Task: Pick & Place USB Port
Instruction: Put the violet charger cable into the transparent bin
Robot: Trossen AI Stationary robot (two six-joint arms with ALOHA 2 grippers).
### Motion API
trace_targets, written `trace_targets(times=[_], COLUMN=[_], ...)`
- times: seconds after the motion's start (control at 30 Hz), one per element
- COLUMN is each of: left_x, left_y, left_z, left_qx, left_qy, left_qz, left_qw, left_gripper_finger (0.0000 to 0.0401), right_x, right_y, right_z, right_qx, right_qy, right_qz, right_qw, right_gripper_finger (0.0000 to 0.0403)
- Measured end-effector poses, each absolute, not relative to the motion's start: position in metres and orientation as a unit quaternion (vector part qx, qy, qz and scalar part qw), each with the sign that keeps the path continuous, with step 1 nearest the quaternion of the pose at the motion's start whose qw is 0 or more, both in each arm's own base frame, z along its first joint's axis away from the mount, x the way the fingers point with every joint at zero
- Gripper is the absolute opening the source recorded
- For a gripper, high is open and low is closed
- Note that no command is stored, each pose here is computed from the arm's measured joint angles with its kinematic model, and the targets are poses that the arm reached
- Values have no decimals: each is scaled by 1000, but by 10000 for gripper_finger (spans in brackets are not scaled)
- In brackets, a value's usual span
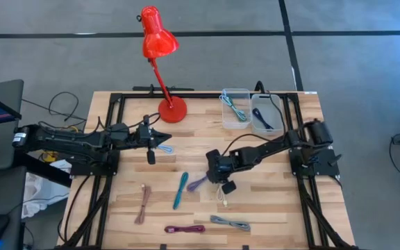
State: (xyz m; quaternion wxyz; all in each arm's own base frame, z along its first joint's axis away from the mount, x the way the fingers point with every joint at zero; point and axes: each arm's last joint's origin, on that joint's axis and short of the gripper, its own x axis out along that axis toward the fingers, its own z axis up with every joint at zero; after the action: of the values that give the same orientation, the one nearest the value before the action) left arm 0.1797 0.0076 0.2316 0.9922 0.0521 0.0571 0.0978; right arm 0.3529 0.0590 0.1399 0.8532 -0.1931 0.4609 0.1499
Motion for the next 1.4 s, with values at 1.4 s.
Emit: trace_targets(times=[1.4], left_x=[180], left_y=[8], left_z=[231], left_qx=[52], left_qy=[61], left_qz=[97], left_qw=[992], left_gripper_finger=[6], right_x=[273], right_y=[-102], right_z=[262], right_qx=[-30], right_qy=[412], right_qz=[-316], right_qw=[854], right_gripper_finger=[1])
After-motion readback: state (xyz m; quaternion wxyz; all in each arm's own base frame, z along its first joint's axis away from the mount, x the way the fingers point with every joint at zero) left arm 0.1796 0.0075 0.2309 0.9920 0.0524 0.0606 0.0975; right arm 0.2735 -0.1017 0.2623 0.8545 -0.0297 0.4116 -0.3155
